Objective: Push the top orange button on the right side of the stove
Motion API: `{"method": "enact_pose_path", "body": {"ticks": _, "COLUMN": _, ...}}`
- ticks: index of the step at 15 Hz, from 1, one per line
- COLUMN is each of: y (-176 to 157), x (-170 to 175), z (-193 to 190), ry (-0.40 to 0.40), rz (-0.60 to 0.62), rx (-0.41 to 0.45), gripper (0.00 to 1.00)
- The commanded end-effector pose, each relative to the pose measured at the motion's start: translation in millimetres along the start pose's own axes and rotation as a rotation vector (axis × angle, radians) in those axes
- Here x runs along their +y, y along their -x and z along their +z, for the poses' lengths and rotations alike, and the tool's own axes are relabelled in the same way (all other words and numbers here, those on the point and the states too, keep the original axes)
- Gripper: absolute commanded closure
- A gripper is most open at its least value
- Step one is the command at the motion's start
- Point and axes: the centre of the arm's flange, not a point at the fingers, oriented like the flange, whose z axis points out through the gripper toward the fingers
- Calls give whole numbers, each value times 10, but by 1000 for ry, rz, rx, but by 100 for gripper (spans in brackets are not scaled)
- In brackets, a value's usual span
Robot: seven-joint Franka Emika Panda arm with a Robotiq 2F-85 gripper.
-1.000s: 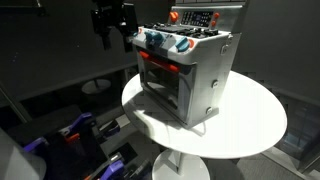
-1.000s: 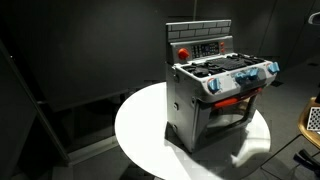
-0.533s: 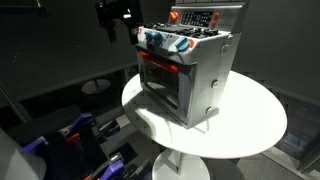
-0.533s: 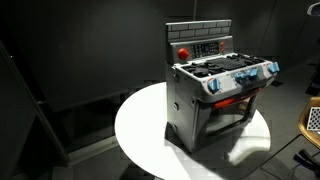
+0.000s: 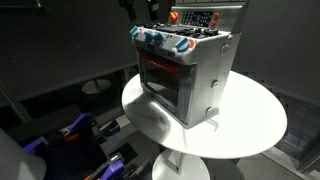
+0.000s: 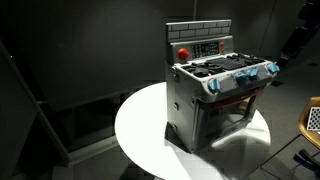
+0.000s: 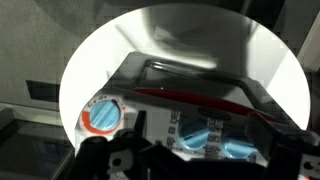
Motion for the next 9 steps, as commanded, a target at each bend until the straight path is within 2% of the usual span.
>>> {"method": "enact_pose_path", "body": {"ticks": 1, "y": -453, "x": 132, "z": -101, "ry": 23, "rz": 82, "rx": 61, "gripper": 0}}
{"method": "enact_pose_path", "body": {"ticks": 6, "y": -913, "x": 371, "z": -140, "ry": 67, "rz": 187, "rx": 179, "gripper": 0}}
{"method": "enact_pose_path", "body": {"ticks": 9, "y": -1126, "x": 498, "z": -96, "ry": 102, "rz": 237, "rx": 222, "gripper": 0}}
